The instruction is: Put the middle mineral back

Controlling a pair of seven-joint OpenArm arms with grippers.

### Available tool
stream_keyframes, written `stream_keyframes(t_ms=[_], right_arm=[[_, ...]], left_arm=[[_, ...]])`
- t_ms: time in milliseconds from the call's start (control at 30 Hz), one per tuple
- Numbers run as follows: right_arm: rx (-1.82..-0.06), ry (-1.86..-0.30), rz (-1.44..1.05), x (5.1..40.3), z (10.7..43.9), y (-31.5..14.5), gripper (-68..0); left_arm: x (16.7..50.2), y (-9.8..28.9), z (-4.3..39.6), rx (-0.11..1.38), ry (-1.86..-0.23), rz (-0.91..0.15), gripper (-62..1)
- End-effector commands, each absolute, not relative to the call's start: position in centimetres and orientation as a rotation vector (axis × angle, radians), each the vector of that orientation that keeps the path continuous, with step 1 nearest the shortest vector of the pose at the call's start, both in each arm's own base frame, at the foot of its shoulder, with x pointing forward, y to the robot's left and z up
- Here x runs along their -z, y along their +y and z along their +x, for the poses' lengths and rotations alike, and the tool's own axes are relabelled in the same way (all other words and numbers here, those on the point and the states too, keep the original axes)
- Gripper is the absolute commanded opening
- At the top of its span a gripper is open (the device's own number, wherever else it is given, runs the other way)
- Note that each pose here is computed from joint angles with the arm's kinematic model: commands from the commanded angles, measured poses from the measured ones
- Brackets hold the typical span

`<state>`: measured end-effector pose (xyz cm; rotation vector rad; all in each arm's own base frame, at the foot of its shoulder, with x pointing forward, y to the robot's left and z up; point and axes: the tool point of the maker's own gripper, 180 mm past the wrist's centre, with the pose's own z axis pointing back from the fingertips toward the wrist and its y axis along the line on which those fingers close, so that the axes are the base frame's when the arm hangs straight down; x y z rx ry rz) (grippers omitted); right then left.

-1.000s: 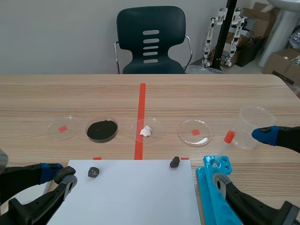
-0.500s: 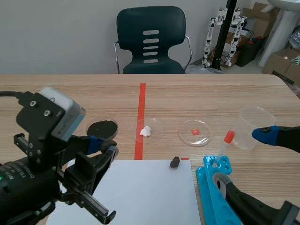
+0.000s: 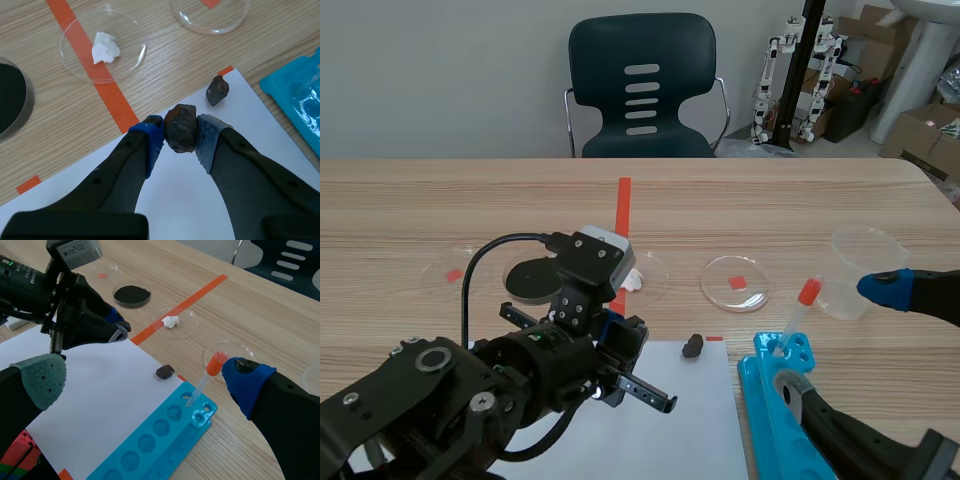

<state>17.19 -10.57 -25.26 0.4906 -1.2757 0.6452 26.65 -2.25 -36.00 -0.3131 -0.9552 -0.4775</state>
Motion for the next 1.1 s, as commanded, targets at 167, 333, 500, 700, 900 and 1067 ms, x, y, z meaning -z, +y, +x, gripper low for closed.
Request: stream_keyframes(t_ms=[167,333,500,700,900,1067], right_arm=[[-0.639,-1.316,0.505,24.2,17.6,-10.3,0.4],[-0.639,-1.316,0.505,24.2,17.6,-10.3,0.4],[-0.639,-1.316,0.505,24.2,17.6,-10.3,0.4],[-0.639,-1.316,0.505,24.2,17.6,-10.3,0.4],[-0.639,-1.316,0.505,24.2,17.6,-10.3,0.4],[-0.639,-1.316,0.505,24.2,17.6,-10.3,0.4]], left_arm=[[37.8,-1.8,28.4,0.421,-0.905,-0.261,-53.9],[39.6,-0.3,28.7,0.381,-0.841,-0.202,-53.9],[41.0,0.3,28.2,0.38,-0.796,-0.186,-53.9],[41.6,0.5,27.9,0.381,-0.778,-0.178,-53.9],[41.5,0.5,27.9,0.381,-0.783,-0.18,-49.7],[41.4,0.5,28.0,0.381,-0.79,-0.181,-27.6]])
